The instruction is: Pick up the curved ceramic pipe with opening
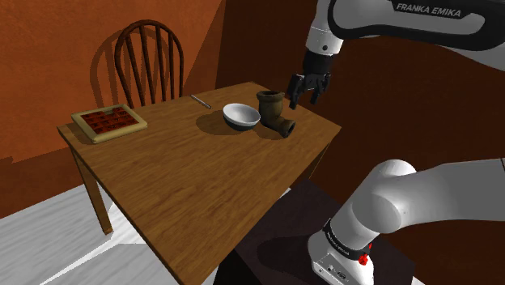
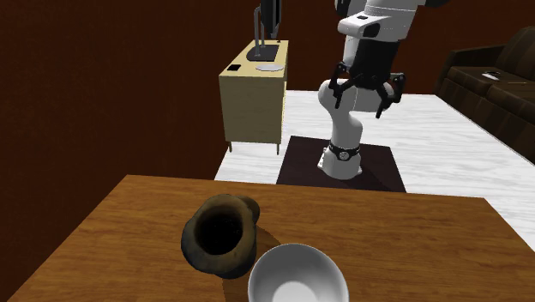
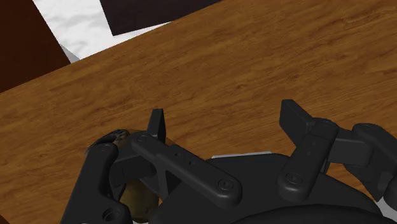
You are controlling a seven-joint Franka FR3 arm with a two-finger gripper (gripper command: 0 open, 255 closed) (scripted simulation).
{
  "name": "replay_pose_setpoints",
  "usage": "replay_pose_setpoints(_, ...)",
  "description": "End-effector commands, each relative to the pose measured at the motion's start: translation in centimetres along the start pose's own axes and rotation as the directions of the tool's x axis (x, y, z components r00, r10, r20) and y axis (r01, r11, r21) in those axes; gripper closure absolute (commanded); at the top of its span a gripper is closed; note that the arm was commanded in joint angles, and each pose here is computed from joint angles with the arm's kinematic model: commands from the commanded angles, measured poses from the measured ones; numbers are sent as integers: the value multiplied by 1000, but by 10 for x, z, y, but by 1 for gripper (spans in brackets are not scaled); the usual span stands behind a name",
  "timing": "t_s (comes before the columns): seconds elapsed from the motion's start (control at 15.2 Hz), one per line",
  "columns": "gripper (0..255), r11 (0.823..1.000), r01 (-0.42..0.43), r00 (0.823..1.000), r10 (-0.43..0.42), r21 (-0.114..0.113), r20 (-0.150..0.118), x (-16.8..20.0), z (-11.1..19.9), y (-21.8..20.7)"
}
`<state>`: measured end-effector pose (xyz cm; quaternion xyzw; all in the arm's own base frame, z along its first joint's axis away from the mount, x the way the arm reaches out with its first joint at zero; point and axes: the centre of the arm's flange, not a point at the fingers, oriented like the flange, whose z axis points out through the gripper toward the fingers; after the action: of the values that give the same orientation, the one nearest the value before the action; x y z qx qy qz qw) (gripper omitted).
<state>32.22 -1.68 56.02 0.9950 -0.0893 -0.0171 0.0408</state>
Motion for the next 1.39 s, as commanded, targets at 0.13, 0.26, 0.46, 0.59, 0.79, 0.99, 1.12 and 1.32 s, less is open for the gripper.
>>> replay_pose_setpoints(0.13,0,1000,-21,1000,21,5,10,25,5,12)
replay_pose_setpoints(0.26,0,999,-42,999,42,11,21,50,10,24)
replay_pose_setpoints(0.46,0,997,-73,997,73,18,37,86,18,44)
replay_pose_setpoints(0.59,0,995,-94,995,93,23,47,110,24,58)
replay_pose_setpoints(0.79,0,992,-126,990,124,29,63,145,34,79)
replay_pose_setpoints(0.99,0,987,-157,985,154,35,80,180,44,101)
replay_pose_setpoints(1.12,0,983,-178,981,174,39,91,202,51,117)
replay_pose_setpoints(1.32,0,977,-210,973,204,44,107,235,63,141)
